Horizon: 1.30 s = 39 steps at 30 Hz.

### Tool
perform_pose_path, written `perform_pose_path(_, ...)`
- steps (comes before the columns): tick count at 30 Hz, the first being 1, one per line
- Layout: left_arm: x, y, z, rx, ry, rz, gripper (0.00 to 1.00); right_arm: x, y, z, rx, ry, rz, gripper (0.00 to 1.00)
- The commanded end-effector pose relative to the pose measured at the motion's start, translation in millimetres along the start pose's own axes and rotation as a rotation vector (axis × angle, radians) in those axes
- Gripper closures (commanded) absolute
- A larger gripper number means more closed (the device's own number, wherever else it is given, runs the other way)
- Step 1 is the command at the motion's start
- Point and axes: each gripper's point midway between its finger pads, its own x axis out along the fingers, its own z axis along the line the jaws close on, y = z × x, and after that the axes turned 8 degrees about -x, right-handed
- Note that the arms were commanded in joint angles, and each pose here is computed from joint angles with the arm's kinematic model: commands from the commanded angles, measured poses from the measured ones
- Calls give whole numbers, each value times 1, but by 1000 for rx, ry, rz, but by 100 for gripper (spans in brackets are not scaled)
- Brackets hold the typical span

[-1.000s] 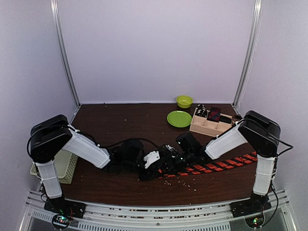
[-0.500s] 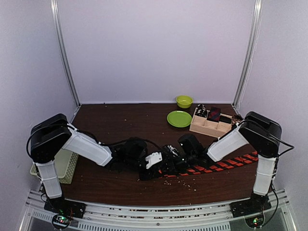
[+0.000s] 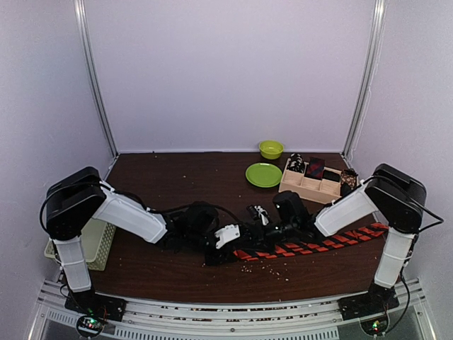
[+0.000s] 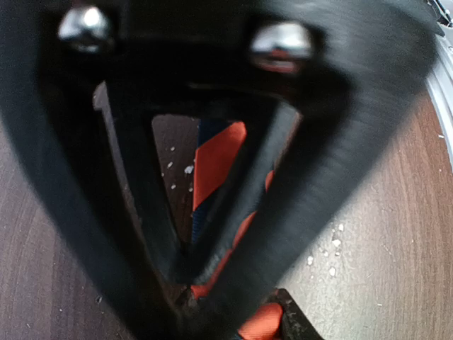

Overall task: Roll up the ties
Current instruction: Roll the tie at the center of the board.

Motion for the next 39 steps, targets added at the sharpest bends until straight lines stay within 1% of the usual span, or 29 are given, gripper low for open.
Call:
perform_pose_path(1, 8, 53, -2, -42, 0, 176, 63, 6, 1, 21, -17, -61, 6, 66)
perform_pose_path(9, 8, 54, -1, -47, -8, 176, 63, 14, 13, 3, -17, 5, 50, 69)
perform_pose_path(11, 8, 53, -1, -46, -9, 175, 62, 13, 13, -1, -32, 32, 56, 72)
perform_pose_path(14, 8, 52, -1, -45, -9, 176, 62, 15, 16, -12, -44, 83, 76, 73)
perform_pose_path(15, 8, 53, -1, -47, -8, 178, 62, 15, 15, -11, -45, 80, 74, 74)
perform_pose_path(16, 8, 52, -1, -45, -9, 178, 62, 16, 15, -11, -47, 76, 73, 78)
perform_pose_path(18, 8, 52, -1, -44, -9, 179, 62, 17, 14, -9, -51, 72, 71, 88)
perform_pose_path(19, 7, 51, -1, -44, -10, 175, 60, 16, 13, -9, -52, 71, 69, 95)
perform_pose_path(20, 6, 49, -1, -44, -11, 169, 59, 16, 13, -9, -54, 72, 68, 99)
perform_pose_path(23, 0, 40, 0, -33, -23, 141, 51, 14, 15, -10, -56, 76, 69, 100)
perform_pose_path(25, -7, 29, 3, -21, -48, 115, 39, 12, 18, -13, -54, 79, 65, 100)
perform_pose_path(27, -17, 21, 6, -8, -78, 74, 29, 12, 20, -14, -53, 73, 63, 100)
perform_pose_path(29, -33, 3, 9, 1, -121, -1, 19, 13, 19, -14, -49, 60, 55, 100)
perform_pose_path(31, -51, -14, 14, 4, -174, -96, 4, 14, 19, -13, -47, 46, 52, 100)
perform_pose_path(33, -73, -30, 18, -6, -235, -194, 2, 14, 20, -12, -49, 41, 50, 100)
perform_pose_path(36, -111, -53, 22, -41, -314, -395, 2, 12, 22, -13, -53, 38, 52, 100)
perform_pose_path(38, -132, -59, 35, -119, -403, -517, 2, 10, 23, -15, -54, 41, 54, 100)
perform_pose_path(39, -136, -58, 42, -170, -435, -541, 2, 10, 24, -16, -53, 41, 52, 100)
